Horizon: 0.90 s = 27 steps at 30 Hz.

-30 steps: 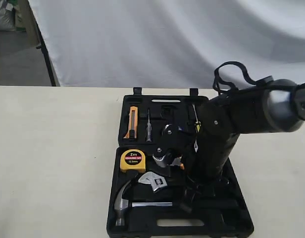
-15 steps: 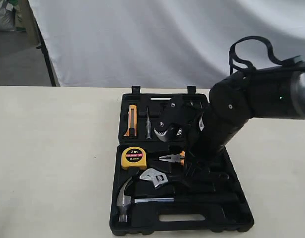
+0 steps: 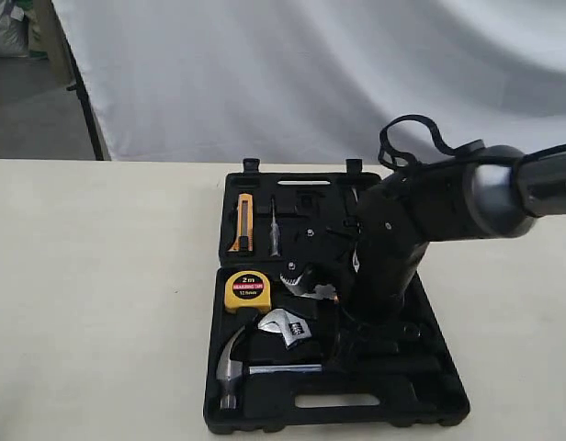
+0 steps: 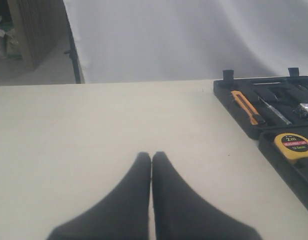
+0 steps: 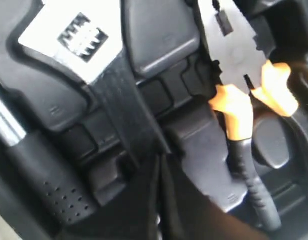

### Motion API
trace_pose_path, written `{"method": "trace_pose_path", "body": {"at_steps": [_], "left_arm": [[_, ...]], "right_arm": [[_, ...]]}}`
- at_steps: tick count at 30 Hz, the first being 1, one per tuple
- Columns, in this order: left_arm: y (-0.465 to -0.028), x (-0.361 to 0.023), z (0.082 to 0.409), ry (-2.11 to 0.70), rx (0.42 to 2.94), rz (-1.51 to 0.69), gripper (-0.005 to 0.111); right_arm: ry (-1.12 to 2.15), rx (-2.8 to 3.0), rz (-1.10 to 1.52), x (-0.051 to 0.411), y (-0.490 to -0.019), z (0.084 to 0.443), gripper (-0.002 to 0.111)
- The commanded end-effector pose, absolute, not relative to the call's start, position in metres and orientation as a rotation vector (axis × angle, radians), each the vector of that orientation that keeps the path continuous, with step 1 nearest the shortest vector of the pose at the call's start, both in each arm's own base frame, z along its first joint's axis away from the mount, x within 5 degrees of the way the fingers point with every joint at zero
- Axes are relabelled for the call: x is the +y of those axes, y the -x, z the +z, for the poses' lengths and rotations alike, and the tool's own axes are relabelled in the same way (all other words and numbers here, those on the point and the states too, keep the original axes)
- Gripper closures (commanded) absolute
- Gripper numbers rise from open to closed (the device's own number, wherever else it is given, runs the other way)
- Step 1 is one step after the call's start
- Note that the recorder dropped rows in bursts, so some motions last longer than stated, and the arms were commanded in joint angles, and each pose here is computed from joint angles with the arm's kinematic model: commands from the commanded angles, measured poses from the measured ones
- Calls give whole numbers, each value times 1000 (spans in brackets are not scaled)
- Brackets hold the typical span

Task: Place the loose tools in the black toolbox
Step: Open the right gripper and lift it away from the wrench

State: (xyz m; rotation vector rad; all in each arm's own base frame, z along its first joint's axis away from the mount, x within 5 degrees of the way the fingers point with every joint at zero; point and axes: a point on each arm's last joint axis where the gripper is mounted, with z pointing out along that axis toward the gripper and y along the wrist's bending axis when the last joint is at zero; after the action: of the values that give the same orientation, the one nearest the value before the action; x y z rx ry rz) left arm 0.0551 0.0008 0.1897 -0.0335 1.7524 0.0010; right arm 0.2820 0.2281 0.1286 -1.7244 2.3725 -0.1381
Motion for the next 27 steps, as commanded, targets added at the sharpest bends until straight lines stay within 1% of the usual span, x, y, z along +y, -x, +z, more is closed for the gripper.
{"method": "trace_pose_path", "body": {"at_steps": [1, 10, 14, 18, 22, 25, 27], "left_arm": [[-55, 1, 189, 46, 1753, -5, 106], [-55, 1, 189, 48, 1753, -9, 106], [-55, 1, 189, 48, 1753, -9, 106], [-55, 1, 189, 48, 1753, -9, 106], [-55, 1, 189, 48, 1753, -9, 106], [-55, 1, 189, 46, 1753, -6, 106], [-55, 1, 189, 46, 1753, -6, 106]], "right_arm": [[1725, 2379, -144, 223, -281, 120, 108], [1403, 2186, -23, 216, -268, 234, 108], [1286, 2134, 73, 208, -253, 274, 108], [1207, 2078, 141, 193, -232, 305, 108], [1125, 2028, 209, 171, -202, 305, 108], [1021, 1980, 283, 150, -175, 283, 108], [907, 1930, 345, 133, -154, 262, 108]]}}
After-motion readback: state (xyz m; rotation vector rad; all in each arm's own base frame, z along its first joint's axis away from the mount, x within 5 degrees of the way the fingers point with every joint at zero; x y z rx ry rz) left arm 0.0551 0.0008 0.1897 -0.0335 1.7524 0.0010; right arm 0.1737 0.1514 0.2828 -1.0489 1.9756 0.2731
